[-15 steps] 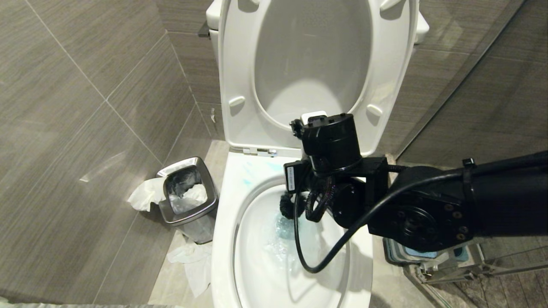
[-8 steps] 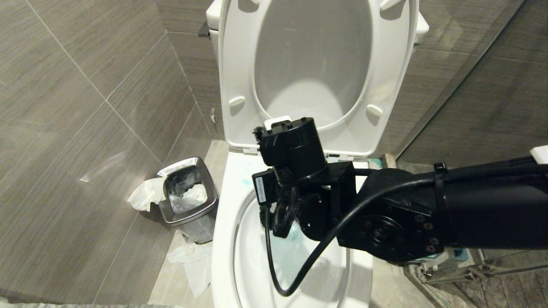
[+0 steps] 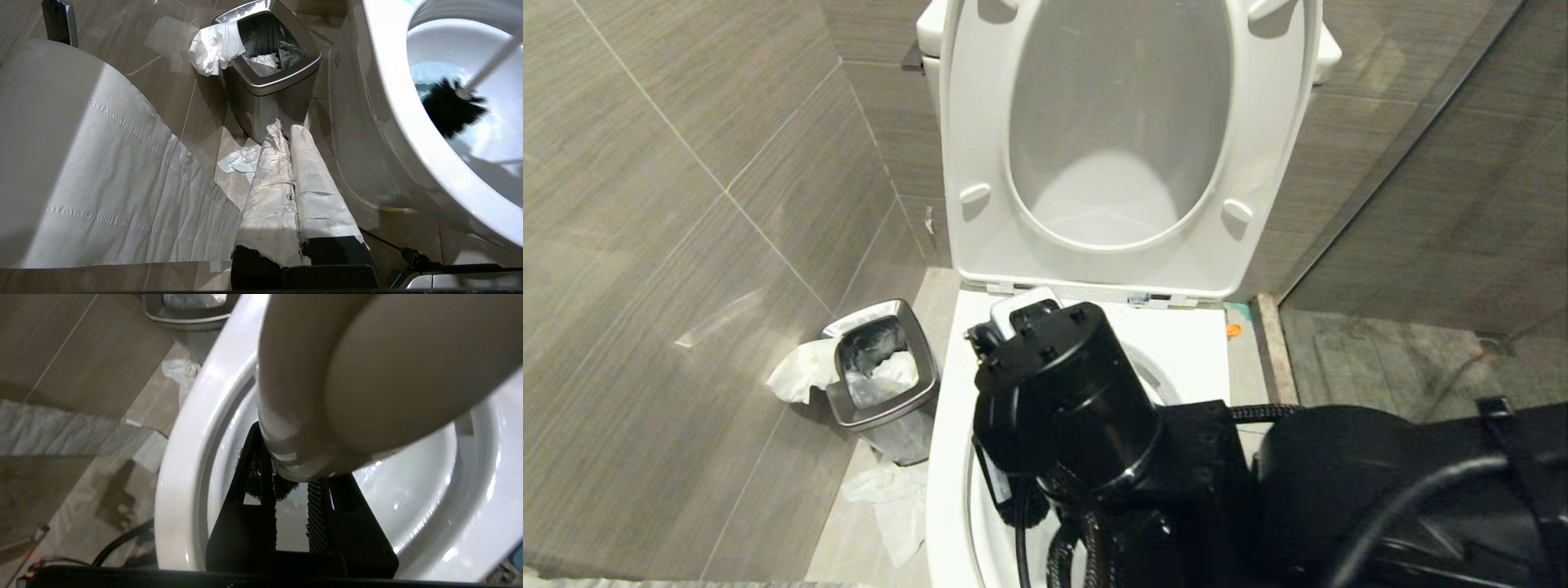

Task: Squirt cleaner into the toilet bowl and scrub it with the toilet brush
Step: Scrub the toilet bowl

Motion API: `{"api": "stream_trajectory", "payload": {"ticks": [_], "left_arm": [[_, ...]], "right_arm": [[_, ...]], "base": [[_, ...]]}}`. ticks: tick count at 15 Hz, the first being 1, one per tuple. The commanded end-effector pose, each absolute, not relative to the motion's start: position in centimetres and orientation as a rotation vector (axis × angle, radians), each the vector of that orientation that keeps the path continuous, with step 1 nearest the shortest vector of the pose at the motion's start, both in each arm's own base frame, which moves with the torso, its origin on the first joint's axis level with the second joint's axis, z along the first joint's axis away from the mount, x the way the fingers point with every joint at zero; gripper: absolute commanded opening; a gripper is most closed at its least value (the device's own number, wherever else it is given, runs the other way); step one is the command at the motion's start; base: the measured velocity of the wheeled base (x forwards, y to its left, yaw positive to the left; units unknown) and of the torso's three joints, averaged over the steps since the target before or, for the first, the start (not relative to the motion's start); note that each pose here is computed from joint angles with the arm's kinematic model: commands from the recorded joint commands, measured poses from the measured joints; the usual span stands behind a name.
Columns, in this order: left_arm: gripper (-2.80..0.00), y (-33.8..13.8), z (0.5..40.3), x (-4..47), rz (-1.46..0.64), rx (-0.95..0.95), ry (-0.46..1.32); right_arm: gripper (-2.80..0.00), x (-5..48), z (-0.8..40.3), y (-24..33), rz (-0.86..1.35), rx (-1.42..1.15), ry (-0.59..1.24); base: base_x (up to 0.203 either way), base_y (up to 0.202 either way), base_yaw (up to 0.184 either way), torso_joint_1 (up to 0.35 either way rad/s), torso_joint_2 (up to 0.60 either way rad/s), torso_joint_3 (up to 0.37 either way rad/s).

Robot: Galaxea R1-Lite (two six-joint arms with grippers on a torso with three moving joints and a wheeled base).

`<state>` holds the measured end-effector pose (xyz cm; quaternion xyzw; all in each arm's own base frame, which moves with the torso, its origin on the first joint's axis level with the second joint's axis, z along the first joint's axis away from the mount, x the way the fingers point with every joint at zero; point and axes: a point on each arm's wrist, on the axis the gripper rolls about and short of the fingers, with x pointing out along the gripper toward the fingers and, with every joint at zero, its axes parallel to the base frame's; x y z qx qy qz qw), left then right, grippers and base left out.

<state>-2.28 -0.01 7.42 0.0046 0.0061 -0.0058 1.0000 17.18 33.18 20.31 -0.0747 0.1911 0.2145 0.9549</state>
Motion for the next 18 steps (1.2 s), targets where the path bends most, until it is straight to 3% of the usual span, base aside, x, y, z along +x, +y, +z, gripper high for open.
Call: {"api": "stream_trajectory", "payload": {"ticks": [1,8,12,18], "left_arm": [[-2.8,0.0,7.4,-2.3,-0.012,0.009,0.014],[-2.8,0.0,7.4,-2.3,-0.012,0.009,0.014],[-2.8,0.0,7.4,-2.3,-0.012,0.009,0.014],[-2.8,0.0,7.4,-2.3,-0.012,0.009,0.014]], "right_arm": [[-2.8,15.2,22.1,30.1,0.445,-0.124,0.376],[-2.8,17.5,20.6,22.1,0.241,-0.11,0.442],[-2.8,21.1,20.8,22.5,0.163,-0.066,0.414],[-2.8,26.0,22.3,27.4,0.17,-0.022,0.328]], "base": [[0.0,0.0,0.0,0.0,0.0,0.0],[0.0,0.0,0.0,0.0,0.0,0.0],[0.0,0.0,0.0,0.0,0.0,0.0],[0.0,0.0,0.0,0.0,0.0,0.0]]}}
